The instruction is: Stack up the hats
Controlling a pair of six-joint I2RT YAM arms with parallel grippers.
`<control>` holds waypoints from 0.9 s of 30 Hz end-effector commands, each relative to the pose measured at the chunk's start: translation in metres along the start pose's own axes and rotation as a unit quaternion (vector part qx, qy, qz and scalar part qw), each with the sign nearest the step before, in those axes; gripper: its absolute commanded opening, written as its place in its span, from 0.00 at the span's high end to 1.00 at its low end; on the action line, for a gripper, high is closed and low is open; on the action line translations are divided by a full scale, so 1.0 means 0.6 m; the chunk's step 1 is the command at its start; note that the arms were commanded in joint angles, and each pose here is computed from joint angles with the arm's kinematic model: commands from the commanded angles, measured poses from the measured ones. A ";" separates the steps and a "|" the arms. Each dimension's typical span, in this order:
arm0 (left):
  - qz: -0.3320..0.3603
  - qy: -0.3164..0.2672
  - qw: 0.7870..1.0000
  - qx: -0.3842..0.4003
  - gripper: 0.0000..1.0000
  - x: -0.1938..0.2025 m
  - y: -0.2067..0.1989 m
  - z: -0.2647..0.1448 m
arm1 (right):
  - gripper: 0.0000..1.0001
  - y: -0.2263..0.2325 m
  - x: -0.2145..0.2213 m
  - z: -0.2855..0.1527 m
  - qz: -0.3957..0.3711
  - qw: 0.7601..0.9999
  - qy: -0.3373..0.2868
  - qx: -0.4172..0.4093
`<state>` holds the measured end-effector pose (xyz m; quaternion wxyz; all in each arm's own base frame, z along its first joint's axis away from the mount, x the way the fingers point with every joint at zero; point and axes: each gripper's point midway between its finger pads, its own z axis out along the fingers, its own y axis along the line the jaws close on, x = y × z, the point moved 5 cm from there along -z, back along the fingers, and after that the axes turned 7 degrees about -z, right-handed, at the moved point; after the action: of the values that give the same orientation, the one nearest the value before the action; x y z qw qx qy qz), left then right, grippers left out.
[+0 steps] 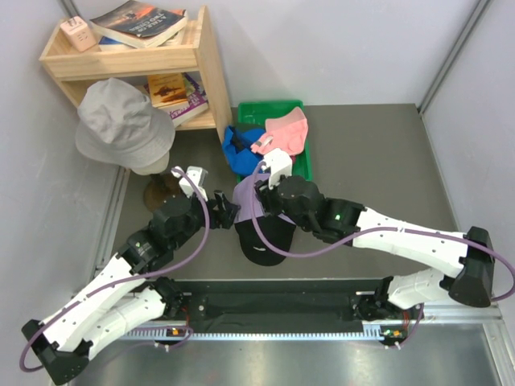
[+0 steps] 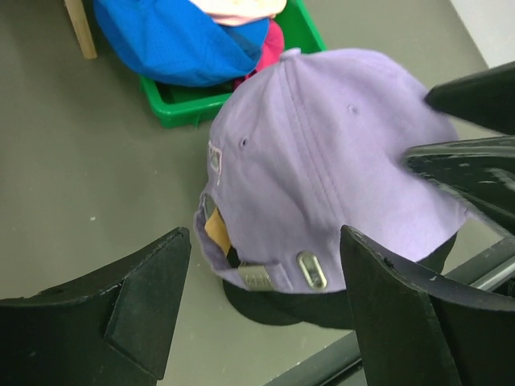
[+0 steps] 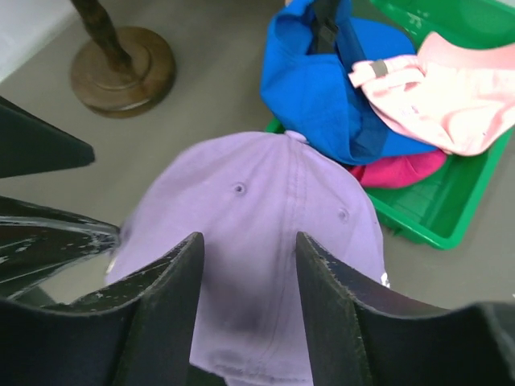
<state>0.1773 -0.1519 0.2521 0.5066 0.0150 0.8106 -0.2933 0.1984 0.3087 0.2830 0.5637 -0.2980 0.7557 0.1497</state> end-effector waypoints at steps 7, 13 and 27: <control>-0.004 -0.053 0.998 0.024 0.20 -0.044 -0.023 0.003 | 0.62 -0.034 -0.027 0.010 0.019 0.999 -0.012 0.041; -0.007 -0.063 0.998 0.023 0.20 -0.050 -0.023 0.001 | 0.96 -0.039 -0.030 0.010 0.018 0.999 -0.019 0.042; -0.010 -0.078 0.996 0.032 0.20 -0.063 -0.032 0.005 | 1.00 -0.070 -0.074 -0.039 0.024 0.994 -0.084 0.058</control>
<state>0.1851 -0.1568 0.2648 0.5309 0.0070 0.7894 -0.3080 0.2119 0.2876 0.2949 0.5855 -0.2697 0.7543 0.1244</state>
